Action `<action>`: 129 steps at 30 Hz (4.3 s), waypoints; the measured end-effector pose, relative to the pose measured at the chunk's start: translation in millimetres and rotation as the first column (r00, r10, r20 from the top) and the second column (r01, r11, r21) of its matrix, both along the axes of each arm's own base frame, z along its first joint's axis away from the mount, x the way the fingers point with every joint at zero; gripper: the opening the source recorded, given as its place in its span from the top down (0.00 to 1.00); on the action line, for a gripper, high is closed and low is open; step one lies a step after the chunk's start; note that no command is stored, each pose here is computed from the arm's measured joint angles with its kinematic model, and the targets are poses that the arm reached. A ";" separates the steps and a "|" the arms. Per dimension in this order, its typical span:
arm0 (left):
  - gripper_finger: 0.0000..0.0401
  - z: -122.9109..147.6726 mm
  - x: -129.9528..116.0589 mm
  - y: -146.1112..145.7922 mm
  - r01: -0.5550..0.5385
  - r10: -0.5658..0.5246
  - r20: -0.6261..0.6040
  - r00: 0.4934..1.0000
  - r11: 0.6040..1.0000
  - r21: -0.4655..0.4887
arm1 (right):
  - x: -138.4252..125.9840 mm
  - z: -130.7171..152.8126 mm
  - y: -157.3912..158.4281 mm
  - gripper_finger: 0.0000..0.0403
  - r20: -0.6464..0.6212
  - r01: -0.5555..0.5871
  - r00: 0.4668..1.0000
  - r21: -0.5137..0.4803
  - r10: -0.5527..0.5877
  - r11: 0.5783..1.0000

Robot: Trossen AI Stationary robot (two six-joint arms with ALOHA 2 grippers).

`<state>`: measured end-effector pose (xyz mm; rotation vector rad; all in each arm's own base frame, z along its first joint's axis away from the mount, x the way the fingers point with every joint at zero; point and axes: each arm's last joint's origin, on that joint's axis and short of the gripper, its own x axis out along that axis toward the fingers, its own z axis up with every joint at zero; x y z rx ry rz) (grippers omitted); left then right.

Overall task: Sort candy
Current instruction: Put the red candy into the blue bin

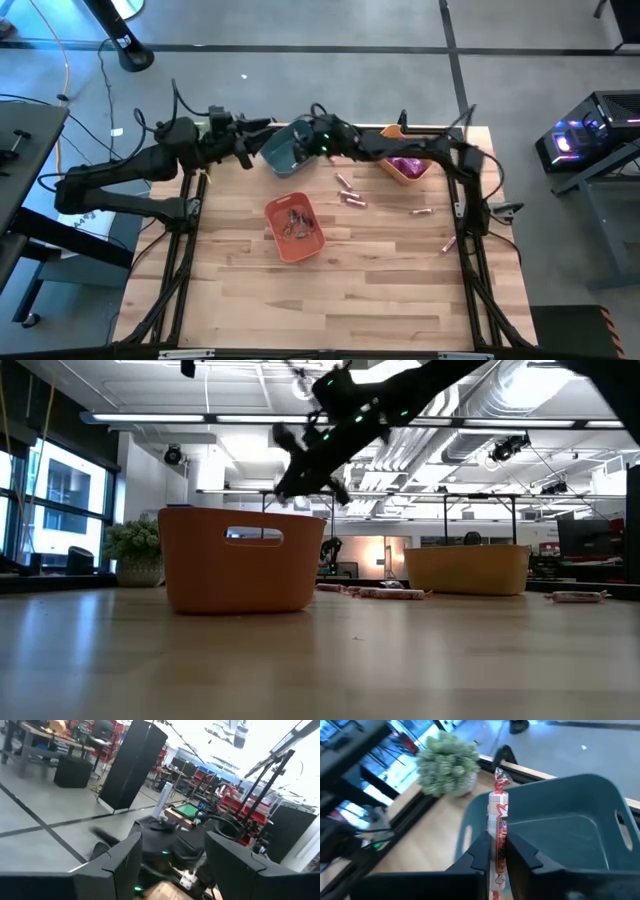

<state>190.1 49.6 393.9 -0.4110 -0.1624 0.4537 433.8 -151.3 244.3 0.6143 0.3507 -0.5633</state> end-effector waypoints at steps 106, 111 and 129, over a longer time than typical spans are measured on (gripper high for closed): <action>0.48 -7.2 2.7 -7.2 0.009 -0.011 -0.037 0.999 0.997 -0.078 | -51.9 -79.4 -42.9 0.53 -0.498 -0.036 0.866 0.046 0.054 0.998; 0.48 -7.2 2.6 -7.0 -0.001 -0.002 -0.033 0.999 0.996 -0.087 | -51.7 -91.5 -46.5 0.54 -0.463 0.038 0.886 0.077 0.002 0.996; 0.48 -7.3 2.7 -7.0 0.001 -0.002 -0.010 1.000 0.991 -0.132 | -47.2 -126.1 -38.0 0.93 -0.563 0.076 0.826 0.126 0.008 0.989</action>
